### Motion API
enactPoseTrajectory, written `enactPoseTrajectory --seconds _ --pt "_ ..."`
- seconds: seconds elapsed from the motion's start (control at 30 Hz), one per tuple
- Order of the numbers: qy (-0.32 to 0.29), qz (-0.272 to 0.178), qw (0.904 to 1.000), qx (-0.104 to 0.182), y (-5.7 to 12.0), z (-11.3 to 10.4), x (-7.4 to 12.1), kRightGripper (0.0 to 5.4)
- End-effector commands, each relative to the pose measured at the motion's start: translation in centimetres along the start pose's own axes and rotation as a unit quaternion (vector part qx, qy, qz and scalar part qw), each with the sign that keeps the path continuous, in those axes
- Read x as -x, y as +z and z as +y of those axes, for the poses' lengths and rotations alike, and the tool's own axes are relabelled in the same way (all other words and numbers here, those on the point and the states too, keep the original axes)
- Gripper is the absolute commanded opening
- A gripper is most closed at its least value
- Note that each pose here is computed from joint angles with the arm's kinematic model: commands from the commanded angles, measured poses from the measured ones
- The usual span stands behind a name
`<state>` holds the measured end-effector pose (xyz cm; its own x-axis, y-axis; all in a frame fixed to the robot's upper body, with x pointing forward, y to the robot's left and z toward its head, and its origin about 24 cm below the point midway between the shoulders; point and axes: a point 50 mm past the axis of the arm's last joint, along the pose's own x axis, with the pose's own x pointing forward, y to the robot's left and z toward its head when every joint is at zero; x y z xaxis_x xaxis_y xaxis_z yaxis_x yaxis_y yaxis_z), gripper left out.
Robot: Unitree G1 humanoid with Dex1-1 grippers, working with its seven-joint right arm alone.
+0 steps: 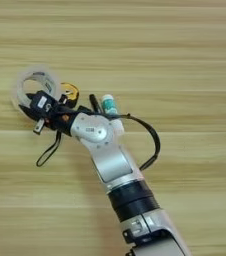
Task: Move the objects on the table
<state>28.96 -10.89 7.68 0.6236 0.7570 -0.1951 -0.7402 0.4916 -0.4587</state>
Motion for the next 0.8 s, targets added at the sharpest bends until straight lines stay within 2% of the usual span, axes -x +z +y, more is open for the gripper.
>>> enactPoseTrajectory --seconds 0.03,0.3,0.53,0.57,0.8 --pt "-0.003 -0.046 0.9988 0.014 2.2 -0.5 -1.1 1.24" --pt "0.022 -0.023 0.9993 -0.018 0.7 0.7 -2.0 1.22" --pt "0.032 -0.012 0.9992 -0.023 0.0 0.9 -2.3 1.22" --pt "0.032 -0.010 0.9992 -0.023 -0.1 0.9 -2.3 1.58" --pt "0.032 -0.009 0.9992 -0.020 -0.1 0.9 -2.3 2.61"
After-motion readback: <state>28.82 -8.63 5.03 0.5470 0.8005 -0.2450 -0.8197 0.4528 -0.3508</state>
